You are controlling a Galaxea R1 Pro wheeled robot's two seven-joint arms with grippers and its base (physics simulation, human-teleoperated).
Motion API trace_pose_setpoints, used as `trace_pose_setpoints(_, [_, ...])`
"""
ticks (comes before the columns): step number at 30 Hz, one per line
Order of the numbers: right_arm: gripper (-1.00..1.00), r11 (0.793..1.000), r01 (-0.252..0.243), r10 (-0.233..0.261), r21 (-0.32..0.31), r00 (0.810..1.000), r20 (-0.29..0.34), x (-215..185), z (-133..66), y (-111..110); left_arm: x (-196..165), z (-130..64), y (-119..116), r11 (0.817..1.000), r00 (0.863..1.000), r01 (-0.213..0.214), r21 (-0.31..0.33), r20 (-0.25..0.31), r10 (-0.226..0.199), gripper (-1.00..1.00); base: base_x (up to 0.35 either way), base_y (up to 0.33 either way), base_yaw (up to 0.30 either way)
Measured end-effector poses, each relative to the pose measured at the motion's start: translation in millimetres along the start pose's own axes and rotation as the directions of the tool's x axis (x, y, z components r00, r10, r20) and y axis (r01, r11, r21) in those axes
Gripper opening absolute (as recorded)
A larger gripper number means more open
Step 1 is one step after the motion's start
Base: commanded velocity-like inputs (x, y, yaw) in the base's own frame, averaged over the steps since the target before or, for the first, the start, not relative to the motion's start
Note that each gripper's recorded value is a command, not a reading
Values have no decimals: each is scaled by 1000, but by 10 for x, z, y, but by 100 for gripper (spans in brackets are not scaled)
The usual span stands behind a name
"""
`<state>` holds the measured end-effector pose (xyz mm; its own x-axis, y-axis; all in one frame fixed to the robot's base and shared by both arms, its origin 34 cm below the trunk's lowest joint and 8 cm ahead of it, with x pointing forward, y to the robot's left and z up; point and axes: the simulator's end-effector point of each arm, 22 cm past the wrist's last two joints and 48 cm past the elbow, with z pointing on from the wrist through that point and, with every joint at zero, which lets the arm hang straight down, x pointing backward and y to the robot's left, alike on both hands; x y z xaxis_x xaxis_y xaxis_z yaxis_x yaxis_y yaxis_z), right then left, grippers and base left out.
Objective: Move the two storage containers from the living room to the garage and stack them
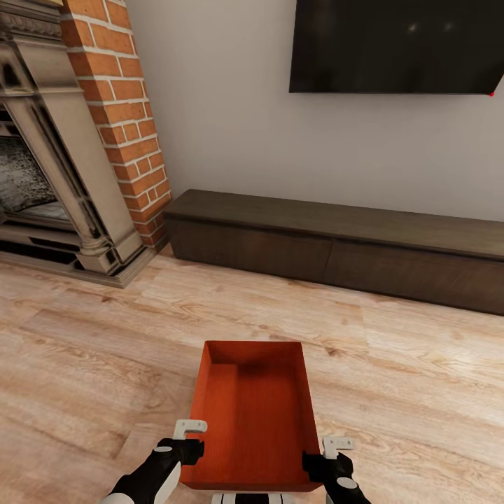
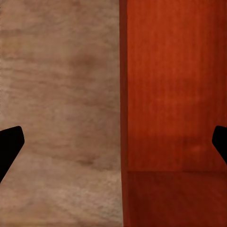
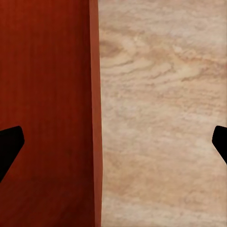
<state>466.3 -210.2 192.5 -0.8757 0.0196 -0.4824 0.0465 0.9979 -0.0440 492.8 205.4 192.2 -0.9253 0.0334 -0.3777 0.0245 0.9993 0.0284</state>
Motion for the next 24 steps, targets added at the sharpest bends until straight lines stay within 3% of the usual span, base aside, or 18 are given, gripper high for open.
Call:
trace_pose_setpoints(3, [100, 1000, 0, 0, 0, 1000, 0, 0, 0, 0, 0, 0, 0, 1000, 1000, 0, 0, 0, 0, 100, 0, 0, 0])
trace_pose_setpoints(4, [-100, 1000, 0, 0, 0, 1000, 0, 0, 0, 0, 0, 0, 0, 1000, 1000, 0, 0, 0, 0, 100, 0, 0, 0])
trace_pose_setpoints(5, [-100, 1000, 0, 0, 0, 1000, 0, 0, 0, 0, 0, 0, 0, 1000, 1000, 0, 0, 0, 0, -100, 0, 0, 0])
trace_pose_setpoints(24, [-100, 1000, 0, 0, -12, 1000, -1, 3, -4, 55, 6, -4, -73, 1000, 1000, 11, 12, -1, -11, -100, 0, 0, 0])
